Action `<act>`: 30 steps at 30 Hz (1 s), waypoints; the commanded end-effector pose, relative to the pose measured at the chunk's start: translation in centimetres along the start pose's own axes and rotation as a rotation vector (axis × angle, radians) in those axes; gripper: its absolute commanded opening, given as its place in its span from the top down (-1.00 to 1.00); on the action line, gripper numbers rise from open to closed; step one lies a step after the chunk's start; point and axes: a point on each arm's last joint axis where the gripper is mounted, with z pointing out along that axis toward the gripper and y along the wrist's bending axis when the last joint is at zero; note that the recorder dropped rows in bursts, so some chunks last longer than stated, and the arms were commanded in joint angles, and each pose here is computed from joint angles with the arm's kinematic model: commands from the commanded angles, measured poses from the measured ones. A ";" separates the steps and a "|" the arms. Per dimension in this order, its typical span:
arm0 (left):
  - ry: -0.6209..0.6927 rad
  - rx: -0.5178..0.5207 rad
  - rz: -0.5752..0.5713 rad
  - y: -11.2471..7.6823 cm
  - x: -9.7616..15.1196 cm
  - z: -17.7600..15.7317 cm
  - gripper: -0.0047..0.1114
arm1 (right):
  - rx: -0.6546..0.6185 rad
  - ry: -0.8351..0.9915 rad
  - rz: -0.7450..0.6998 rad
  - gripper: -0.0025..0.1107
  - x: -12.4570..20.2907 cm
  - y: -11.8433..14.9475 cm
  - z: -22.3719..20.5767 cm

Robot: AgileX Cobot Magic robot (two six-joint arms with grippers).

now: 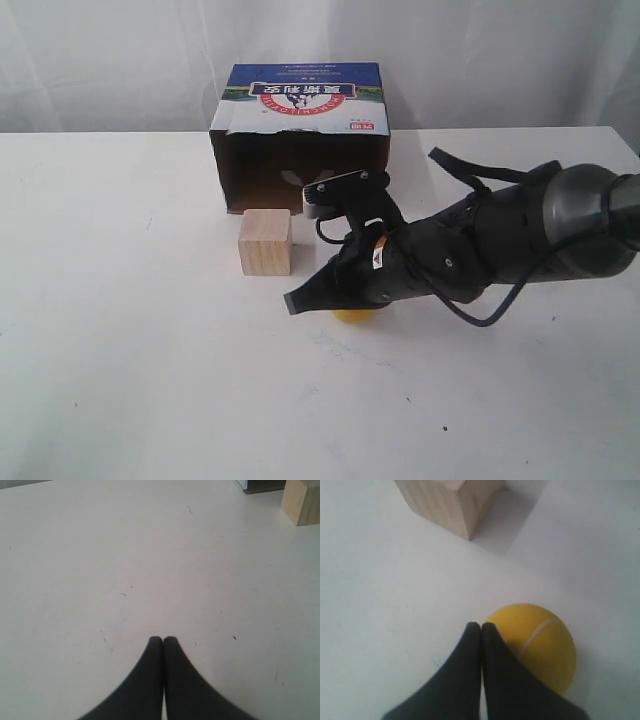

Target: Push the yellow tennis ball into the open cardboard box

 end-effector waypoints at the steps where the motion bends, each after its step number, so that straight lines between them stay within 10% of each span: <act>1: -0.005 0.005 -0.001 0.0 0.1 0.0 0.92 | 0.018 0.023 0.013 0.96 0.6 -0.9 0.6; 30: -0.005 0.005 -0.001 0.0 0.1 0.0 0.92 | 0.021 -0.133 0.026 0.96 -2.8 -1.4 -3.7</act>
